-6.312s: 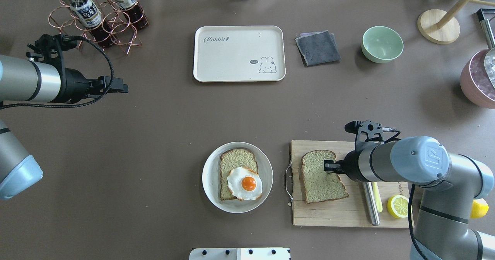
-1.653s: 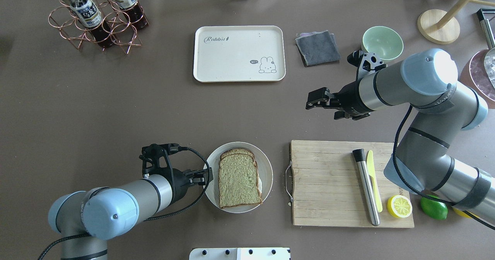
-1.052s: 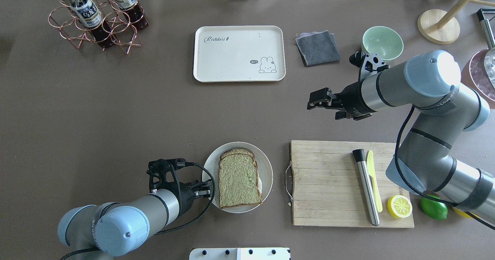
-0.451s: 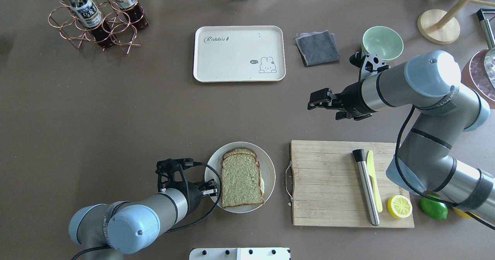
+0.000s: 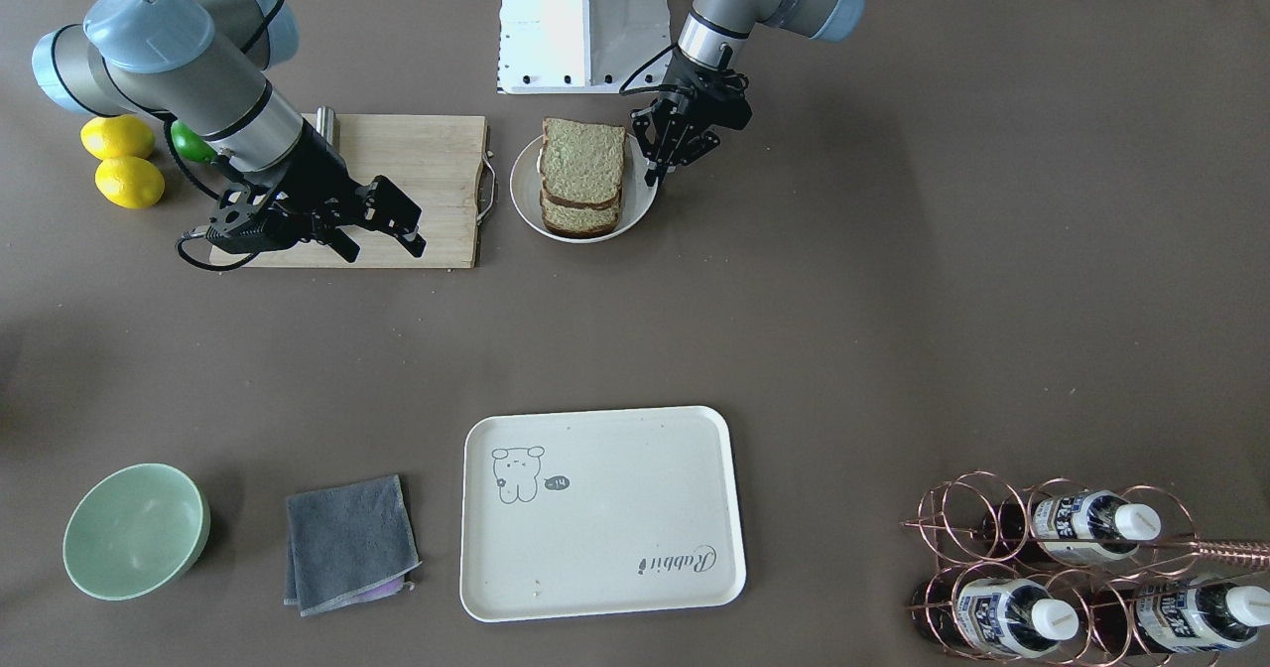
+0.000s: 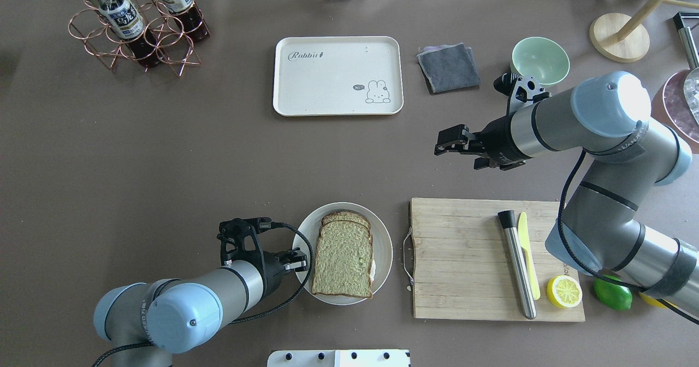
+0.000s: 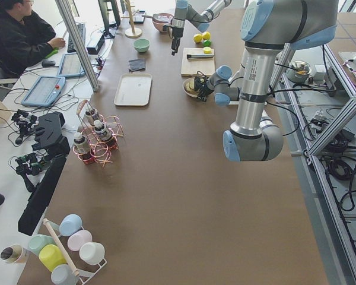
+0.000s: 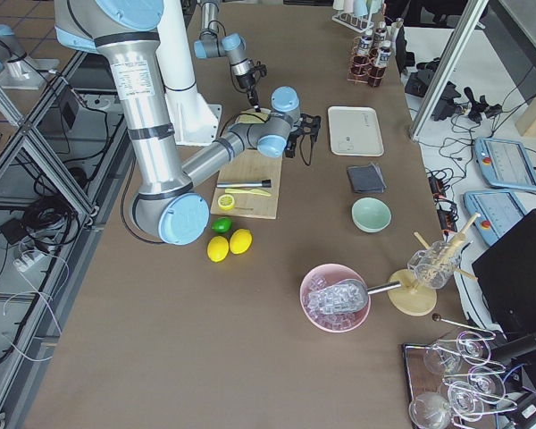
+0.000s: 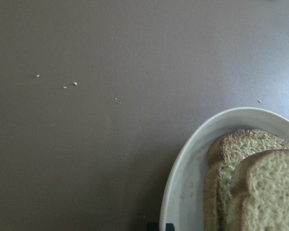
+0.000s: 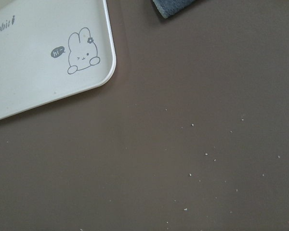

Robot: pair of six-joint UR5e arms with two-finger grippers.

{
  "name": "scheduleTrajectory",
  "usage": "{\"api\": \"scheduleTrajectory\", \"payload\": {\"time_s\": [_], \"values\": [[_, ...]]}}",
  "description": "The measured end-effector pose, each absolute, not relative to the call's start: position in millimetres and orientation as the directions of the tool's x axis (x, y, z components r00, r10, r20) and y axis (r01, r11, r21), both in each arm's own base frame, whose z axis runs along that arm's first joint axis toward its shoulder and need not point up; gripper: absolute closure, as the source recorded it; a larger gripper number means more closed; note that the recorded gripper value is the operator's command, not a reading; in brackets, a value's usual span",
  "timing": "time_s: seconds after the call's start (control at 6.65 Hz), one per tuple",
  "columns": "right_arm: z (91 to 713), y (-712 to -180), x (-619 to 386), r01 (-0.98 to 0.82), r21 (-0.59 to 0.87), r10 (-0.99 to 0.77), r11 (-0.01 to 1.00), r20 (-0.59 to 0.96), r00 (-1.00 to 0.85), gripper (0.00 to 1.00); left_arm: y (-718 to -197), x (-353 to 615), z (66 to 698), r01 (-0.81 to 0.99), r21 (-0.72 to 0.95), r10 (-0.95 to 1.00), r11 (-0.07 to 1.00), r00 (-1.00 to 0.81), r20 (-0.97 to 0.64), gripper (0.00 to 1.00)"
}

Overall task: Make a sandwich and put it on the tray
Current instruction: 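Grasp the rim of the white plate with the left gripper, then lift the white plate with the left gripper and set it on the cream tray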

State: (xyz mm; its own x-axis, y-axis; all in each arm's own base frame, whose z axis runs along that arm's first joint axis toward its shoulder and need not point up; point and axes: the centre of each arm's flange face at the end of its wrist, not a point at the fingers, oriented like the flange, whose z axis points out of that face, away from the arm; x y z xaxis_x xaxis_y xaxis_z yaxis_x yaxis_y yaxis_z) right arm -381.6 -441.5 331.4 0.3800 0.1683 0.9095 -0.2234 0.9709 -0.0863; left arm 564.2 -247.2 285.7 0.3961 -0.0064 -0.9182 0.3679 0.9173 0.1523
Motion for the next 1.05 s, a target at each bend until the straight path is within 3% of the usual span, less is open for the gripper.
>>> {"api": "scheduleTrajectory", "payload": {"time_s": [0.75, 1.05], "values": [[337, -439, -378, -0.219, -0.087, 0.167, 0.972, 0.91, 0.379, 0.01, -290, 530, 270, 0.358, 0.092, -0.049, 0.929, 0.367, -0.929, 1.0], [340, -436, -373, -0.216, -0.091, 0.17, 0.972, 0.909, 0.381, 0.01, -320, 516, 263, 0.422, -0.026, -0.169, 0.906, 0.305, -0.937, 1.0]]}}
